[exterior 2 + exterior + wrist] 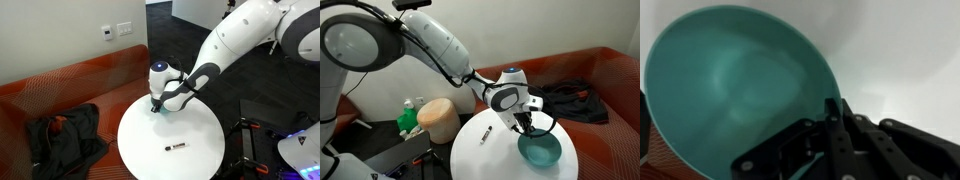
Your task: Pick the marker from the bowl and put it on the table, then move the bowl to the left
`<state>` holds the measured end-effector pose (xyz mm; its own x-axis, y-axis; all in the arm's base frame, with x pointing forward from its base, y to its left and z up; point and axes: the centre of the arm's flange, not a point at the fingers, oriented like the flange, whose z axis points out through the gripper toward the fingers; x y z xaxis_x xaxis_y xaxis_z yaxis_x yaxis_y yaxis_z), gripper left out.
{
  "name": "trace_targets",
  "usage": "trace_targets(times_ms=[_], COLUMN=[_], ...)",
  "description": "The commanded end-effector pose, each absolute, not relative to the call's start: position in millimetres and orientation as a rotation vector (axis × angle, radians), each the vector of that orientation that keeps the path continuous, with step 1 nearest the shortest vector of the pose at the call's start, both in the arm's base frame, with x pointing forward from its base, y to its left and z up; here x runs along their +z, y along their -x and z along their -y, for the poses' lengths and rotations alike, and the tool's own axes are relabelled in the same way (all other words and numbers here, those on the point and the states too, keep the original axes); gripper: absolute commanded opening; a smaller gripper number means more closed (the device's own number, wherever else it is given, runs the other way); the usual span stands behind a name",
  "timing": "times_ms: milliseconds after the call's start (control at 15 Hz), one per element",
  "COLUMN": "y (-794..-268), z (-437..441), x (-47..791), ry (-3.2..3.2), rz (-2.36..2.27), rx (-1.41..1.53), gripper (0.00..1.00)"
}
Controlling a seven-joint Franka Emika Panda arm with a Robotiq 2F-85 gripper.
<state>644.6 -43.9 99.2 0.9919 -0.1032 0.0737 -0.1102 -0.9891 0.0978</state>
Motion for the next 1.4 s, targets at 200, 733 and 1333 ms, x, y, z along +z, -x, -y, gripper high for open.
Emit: trace_targets(times_ms=[200,733,1333], y=[-650,-649,-651], z=[15,-69,-142], x=[113,117,126], ry=[-3.058,-3.019,-2.939], rz=[0.052,-0.224,-0.475], rx=[0.076,0.051,0.078], gripper=[0.01,0.01,0.01])
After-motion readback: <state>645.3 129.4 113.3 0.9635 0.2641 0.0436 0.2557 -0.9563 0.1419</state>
